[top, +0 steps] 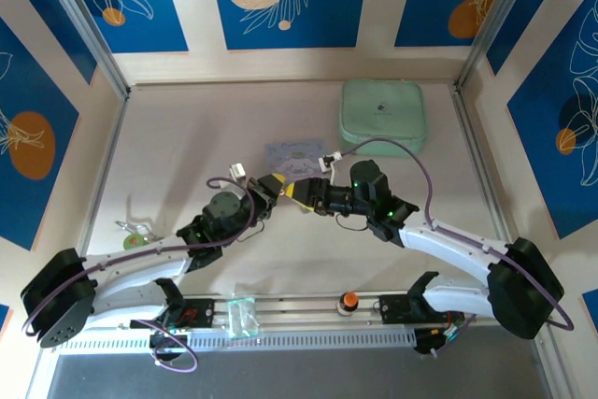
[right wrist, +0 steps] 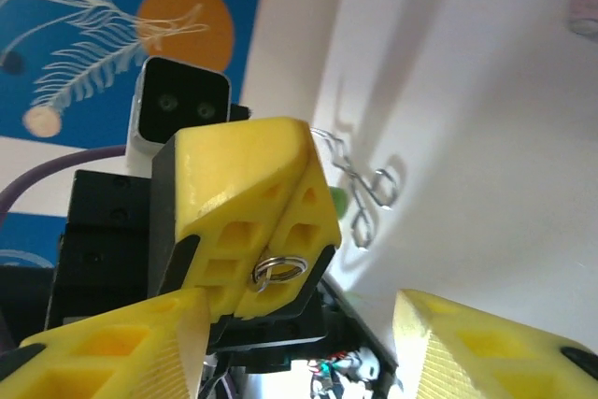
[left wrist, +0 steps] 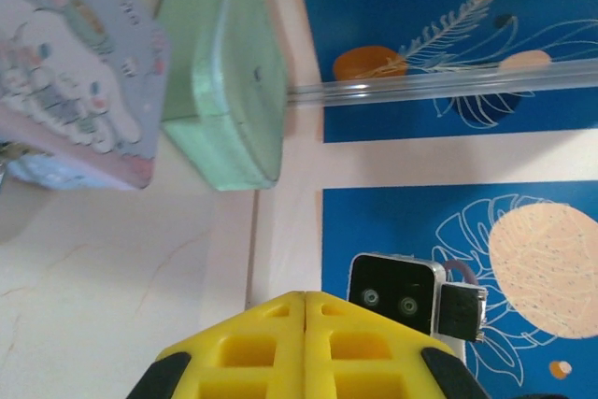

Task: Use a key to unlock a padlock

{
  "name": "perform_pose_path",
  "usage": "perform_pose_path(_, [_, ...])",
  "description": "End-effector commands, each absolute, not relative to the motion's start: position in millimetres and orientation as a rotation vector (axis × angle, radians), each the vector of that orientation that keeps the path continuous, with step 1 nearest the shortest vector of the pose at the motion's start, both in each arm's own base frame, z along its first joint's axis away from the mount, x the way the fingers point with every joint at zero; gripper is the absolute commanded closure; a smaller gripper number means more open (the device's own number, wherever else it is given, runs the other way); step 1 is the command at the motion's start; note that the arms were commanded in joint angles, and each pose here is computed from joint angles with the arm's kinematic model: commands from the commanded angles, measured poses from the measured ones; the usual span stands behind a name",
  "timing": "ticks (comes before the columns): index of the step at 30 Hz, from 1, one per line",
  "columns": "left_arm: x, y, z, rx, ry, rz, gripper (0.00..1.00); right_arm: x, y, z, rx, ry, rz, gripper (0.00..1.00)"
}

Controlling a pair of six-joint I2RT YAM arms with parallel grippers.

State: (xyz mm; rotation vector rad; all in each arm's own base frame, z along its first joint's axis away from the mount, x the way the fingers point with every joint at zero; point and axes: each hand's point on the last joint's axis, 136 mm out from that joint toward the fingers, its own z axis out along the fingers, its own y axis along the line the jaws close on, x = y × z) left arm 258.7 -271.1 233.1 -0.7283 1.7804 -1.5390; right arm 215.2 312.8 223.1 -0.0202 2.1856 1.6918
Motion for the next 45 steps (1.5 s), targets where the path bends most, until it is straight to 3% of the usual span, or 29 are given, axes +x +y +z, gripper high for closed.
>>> perform_pose_path(1, [260.6,-271.5,258.5,-0.643,1.730,-1.519,1.00,212.1,315.8,250.7,0.013,2.062,1.811,0.51])
perform_pose_path(19, [261.4,-282.1,272.0,-0.625,1.701,-1.588,1.00,221.6,314.7,253.4,0.058,1.970,1.825,0.64])
perform_pose_path(35, [266.5,-301.6,269.0,-0.690,1.683,-1.748,1.00,223.9,312.2,254.9,0.044,1.941,1.840,0.64])
perform_pose_path(45, [265.8,-304.6,267.8,-0.680,1.702,-1.742,1.00,225.2,311.5,256.4,0.041,1.926,1.848,0.80])
